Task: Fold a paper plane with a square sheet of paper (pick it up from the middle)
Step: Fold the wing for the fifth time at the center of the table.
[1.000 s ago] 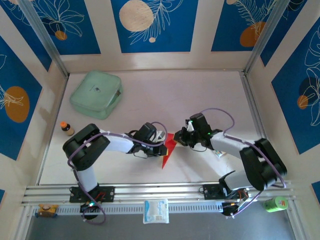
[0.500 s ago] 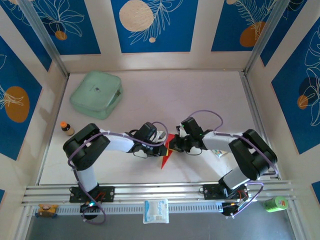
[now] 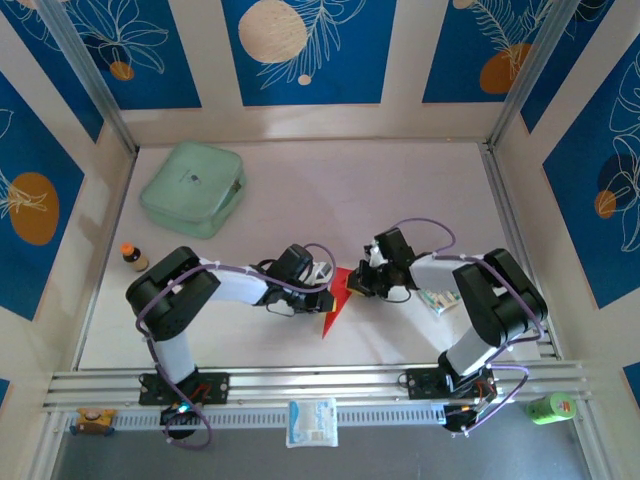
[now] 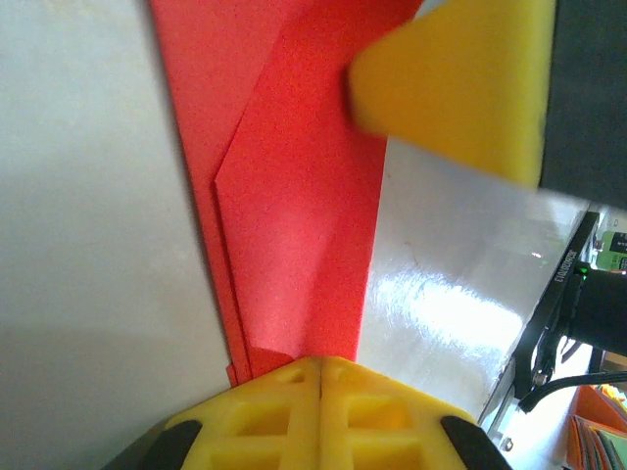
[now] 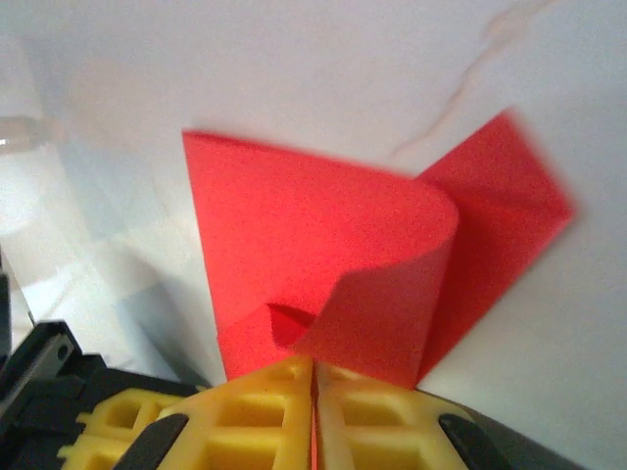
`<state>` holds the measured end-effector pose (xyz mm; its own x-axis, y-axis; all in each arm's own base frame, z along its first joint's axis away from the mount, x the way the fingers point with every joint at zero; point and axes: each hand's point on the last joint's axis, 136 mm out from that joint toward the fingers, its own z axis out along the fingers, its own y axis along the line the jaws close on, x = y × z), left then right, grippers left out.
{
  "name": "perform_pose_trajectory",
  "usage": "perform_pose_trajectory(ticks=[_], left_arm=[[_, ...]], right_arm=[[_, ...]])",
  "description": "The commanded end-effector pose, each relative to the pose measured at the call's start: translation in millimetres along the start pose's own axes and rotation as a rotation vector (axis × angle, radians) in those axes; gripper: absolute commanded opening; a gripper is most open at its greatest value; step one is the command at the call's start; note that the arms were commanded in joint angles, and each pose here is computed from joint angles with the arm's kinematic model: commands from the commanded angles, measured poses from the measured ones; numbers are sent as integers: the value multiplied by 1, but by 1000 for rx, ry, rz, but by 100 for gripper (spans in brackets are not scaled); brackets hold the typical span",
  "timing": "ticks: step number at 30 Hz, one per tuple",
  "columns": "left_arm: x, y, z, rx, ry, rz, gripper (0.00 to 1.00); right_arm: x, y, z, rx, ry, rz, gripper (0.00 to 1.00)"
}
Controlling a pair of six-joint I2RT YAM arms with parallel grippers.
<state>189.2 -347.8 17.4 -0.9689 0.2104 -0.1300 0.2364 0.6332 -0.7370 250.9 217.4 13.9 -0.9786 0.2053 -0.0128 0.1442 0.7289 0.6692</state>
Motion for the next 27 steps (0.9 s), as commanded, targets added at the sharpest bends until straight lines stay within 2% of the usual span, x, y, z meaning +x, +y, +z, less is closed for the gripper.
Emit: perform_pose_trajectory(ticks=[1, 4, 9, 14, 19, 27], left_arm=[[55, 65, 4, -192, 160, -158, 0], [55, 65, 4, -192, 160, -157, 0], [54, 64, 4, -190, 156, -157, 0], [52, 63, 4, -187, 151, -157, 0], [51, 61, 4, -181, 150, -161, 0], [54, 64, 4, -188, 158, -165, 0]], right_arm=[[-21, -17, -6, 65, -60, 32, 10], [-27, -12, -13, 34, -77, 34, 10], [-21, 21, -24, -54, -86, -41, 11], [-4, 37, -12, -70, -41, -94, 11], [1, 18, 6, 7, -4, -76, 11], [-30, -12, 0, -4, -42, 2, 11]])
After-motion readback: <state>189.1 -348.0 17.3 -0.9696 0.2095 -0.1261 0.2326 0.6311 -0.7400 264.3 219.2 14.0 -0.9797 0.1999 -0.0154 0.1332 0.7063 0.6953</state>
